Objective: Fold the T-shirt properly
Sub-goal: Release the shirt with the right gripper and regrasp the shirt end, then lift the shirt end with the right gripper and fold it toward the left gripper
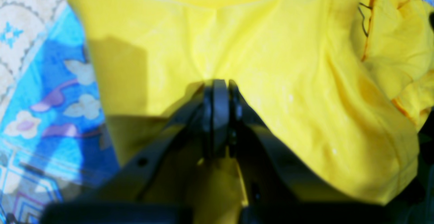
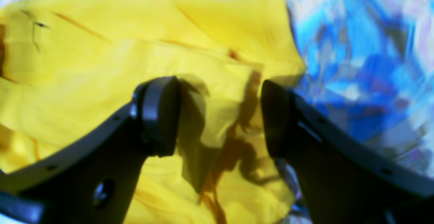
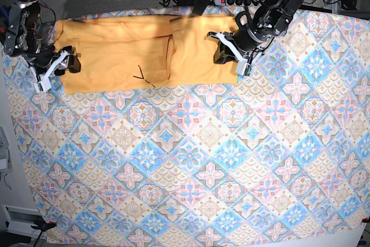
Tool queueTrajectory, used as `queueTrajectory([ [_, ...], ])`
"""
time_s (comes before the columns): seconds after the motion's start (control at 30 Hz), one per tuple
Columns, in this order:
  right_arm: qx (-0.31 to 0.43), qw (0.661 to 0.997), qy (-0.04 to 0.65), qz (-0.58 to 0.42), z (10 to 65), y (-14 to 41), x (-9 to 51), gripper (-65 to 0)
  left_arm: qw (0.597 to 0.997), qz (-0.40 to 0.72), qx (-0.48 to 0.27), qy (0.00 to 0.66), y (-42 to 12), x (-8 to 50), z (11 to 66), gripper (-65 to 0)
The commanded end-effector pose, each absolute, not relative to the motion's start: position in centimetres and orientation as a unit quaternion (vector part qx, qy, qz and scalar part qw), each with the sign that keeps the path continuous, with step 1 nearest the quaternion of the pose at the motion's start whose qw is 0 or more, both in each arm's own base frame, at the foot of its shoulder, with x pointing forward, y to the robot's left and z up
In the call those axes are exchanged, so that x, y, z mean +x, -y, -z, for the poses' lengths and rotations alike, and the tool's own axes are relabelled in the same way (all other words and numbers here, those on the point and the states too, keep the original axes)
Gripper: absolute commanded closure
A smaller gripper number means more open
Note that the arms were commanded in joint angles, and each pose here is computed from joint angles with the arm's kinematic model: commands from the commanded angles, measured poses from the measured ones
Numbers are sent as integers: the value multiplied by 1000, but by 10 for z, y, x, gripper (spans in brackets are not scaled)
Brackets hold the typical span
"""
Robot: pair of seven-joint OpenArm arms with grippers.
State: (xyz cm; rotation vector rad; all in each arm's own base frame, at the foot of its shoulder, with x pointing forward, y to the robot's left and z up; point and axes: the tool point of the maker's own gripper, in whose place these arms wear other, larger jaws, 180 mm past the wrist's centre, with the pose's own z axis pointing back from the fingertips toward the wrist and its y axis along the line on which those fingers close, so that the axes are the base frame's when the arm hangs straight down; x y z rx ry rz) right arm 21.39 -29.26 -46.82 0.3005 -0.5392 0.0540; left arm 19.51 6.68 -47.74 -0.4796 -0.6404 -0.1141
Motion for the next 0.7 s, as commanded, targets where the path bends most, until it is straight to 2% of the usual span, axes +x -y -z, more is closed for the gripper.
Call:
queueTrajectory([
  [0.0, 142, 952, 268, -27, 466, 302, 218, -362, 929, 64, -218, 291, -72, 187, 483, 0],
  [0.23, 159, 955, 248, -23, 485, 290, 208, -361, 925, 66, -226, 299, -67, 187, 475, 0],
  [0.5, 174, 958, 213, -80, 489, 260, 194, -357, 925, 66, -226, 299, -67, 187, 475, 0],
  [0.57, 175, 956, 217, -95, 483, 255, 195, -318, 925, 66, -226, 299, -67, 187, 475, 0],
  [0.67, 175, 953, 226, -105, 478, 251, 200, -219, 925, 67, -225, 300, -67, 187, 474, 0],
])
